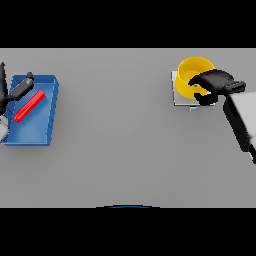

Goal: Pick up the red beaker and tilt it to pour out 1 green nut into yellow bowl. Pick up the yellow bowl and place it on the metallic measuring scale.

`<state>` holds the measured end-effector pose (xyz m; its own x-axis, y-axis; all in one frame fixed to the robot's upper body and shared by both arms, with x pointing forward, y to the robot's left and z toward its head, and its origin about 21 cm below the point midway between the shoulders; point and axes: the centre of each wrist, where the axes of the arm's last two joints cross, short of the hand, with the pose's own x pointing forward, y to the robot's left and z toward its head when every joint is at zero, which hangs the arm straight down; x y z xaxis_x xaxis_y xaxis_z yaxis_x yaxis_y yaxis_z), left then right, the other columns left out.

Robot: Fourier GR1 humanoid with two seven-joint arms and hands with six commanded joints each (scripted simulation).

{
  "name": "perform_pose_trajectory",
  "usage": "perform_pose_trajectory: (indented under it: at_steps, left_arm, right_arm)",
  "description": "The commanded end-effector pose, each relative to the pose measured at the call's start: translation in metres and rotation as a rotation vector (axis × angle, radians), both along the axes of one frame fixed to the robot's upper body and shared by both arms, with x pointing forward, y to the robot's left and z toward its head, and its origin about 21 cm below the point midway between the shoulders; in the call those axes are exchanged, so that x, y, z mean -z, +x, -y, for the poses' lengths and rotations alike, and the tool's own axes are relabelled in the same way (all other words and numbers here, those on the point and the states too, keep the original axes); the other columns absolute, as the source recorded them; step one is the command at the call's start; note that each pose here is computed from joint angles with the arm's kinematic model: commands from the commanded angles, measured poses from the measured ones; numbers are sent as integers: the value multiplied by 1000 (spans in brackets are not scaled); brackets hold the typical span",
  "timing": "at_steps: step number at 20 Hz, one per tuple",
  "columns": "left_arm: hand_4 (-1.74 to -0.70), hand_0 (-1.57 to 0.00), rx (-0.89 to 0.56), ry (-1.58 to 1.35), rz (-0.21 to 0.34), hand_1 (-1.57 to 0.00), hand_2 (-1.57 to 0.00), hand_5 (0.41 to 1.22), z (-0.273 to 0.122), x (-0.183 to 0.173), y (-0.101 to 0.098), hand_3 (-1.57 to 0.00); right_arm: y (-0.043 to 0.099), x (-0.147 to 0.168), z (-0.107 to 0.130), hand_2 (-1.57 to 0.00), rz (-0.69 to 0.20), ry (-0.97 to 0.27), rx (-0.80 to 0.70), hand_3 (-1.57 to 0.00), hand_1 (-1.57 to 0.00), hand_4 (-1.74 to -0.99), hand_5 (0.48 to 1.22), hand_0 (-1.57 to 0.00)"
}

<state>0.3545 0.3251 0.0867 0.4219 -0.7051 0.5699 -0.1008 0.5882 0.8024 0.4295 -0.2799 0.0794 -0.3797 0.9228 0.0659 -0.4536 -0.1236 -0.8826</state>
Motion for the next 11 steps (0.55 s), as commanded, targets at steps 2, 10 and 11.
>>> perform_pose_trajectory:
  at_steps: [2,10,11]
  left_arm:
    - [-722,1,2,-2,-6,1,1,664,-2,1,-2,1]
    - [-722,1,8,-2,-5,1,1,665,1,6,-2,1]
    - [-726,1,13,-3,2,1,1,665,2,4,-2,1]
  right_arm:
    - [0,2,-2,-195,0,17,-8,-394,-147,-1546,856,-165]
    - [2,4,1,-32,-13,11,42,-169,-24,-1491,752,-27]
    - [2,5,0,-25,-26,13,45,-146,-19,-1478,738,-21]
